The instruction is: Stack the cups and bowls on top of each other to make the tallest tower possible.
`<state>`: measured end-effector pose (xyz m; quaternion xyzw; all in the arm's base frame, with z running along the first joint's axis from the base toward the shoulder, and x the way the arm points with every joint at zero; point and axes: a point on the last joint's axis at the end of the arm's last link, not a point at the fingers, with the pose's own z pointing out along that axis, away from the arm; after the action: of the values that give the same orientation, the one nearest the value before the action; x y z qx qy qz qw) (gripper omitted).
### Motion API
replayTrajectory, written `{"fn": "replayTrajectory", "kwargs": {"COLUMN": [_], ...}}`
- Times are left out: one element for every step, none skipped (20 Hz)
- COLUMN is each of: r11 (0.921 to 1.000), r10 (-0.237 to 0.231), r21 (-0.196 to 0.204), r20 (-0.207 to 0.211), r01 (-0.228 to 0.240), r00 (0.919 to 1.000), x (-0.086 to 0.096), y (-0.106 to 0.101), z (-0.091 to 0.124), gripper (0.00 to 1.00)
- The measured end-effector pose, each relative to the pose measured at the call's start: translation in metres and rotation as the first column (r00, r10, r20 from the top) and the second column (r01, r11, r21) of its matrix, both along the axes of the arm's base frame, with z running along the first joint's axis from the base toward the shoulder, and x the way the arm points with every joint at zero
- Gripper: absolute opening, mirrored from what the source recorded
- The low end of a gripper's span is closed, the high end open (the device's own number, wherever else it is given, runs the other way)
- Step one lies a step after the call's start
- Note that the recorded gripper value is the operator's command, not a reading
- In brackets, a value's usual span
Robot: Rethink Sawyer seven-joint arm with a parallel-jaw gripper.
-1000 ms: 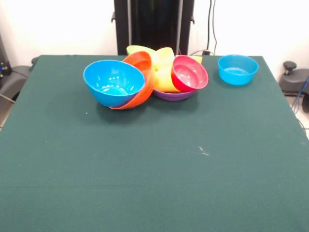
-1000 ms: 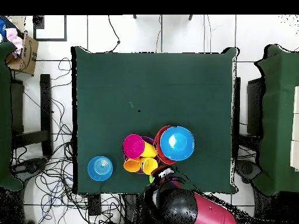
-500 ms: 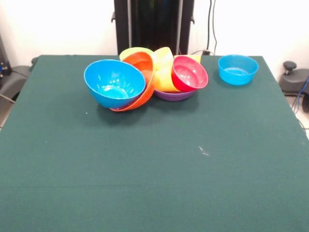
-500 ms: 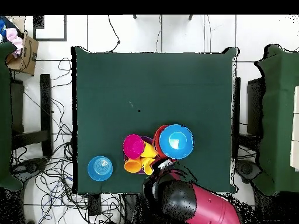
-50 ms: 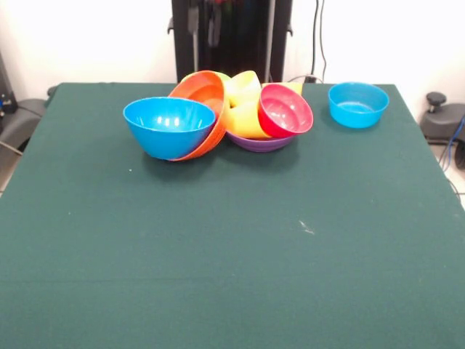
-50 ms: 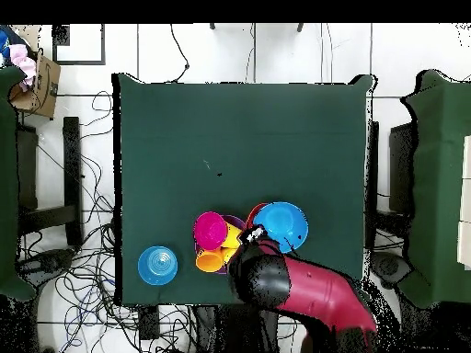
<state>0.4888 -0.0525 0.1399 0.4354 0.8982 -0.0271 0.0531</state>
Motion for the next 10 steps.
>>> {"fn": "replayTrajectory", "kwargs": {"r11": [0.9999, 0.9996, 0.9989, 0.9982, 0.9979, 0.9973, 0.9966, 0.9961, 0.9958, 0.9957], "r10": [0.014, 0.026, 0.042, 0.054, 0.059, 0.066, 0.074, 0.079, 0.082, 0.083], "r21": [-0.006, -0.011, -0.019, -0.026, -0.029, -0.032, -0.036, -0.038, -0.039, -0.039], "r20": [0.007, 0.012, 0.015, 0.016, 0.014, 0.012, 0.005, -0.004, -0.014, -0.023], "r01": [-0.014, -0.025, -0.042, -0.054, -0.059, -0.065, -0.074, -0.079, -0.083, -0.084], "r00": [0.9999, 0.9996, 0.9990, 0.9984, 0.9981, 0.9978, 0.9973, 0.9969, 0.9965, 0.9963], "x": [0.003, 0.005, 0.007, 0.008, 0.009, 0.008, 0.008, 0.007, 0.007, 0.006], "y": [0.000, 0.001, 0.001, 0.001, 0.001, 0.000, -0.001, -0.002, -0.003, -0.004], "z": [-0.011, -0.021, -0.037, -0.051, -0.057, -0.066, -0.078, -0.087, -0.095, -0.101], "gripper": [1.00, 1.00, 1.00, 1.00, 1.00, 1.00, 1.00, 1.00, 1.00, 1.00]}}
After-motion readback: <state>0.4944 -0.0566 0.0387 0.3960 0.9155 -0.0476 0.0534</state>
